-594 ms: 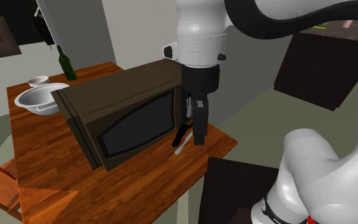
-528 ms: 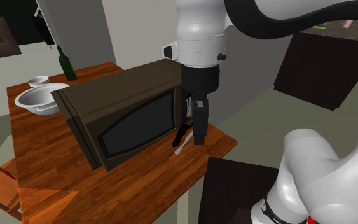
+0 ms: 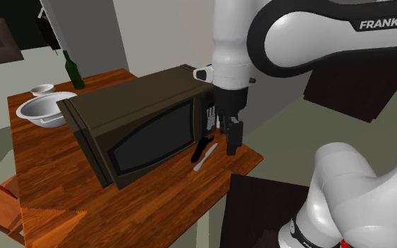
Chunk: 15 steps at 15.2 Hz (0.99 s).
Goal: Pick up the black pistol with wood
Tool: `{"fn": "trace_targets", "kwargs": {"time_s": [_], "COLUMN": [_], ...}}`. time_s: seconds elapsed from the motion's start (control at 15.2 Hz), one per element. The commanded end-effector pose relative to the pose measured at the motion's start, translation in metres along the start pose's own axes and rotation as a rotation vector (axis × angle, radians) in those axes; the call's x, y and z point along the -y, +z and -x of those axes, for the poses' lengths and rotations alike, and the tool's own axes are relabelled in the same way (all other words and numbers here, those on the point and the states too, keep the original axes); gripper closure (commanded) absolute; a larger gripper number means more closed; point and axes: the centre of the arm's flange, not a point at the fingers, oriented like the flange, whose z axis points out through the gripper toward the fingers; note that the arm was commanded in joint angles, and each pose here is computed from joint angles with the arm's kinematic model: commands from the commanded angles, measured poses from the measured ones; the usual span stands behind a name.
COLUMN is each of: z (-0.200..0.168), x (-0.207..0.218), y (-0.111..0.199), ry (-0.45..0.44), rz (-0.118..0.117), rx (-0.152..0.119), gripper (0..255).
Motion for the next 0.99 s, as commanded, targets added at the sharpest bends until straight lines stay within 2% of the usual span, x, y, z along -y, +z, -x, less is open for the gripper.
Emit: {"fn": "trace_targets", "kwargs": {"time_s": [0.0, 0.92], "z": [0.009, 0.033], "x": [-0.018, -0.167], "y": [0.016, 0.115], "ry": [-0.055, -0.405], "rz": [0.007, 0.051], "rx": [-0.005, -0.039], "gripper": [0, 0]}}
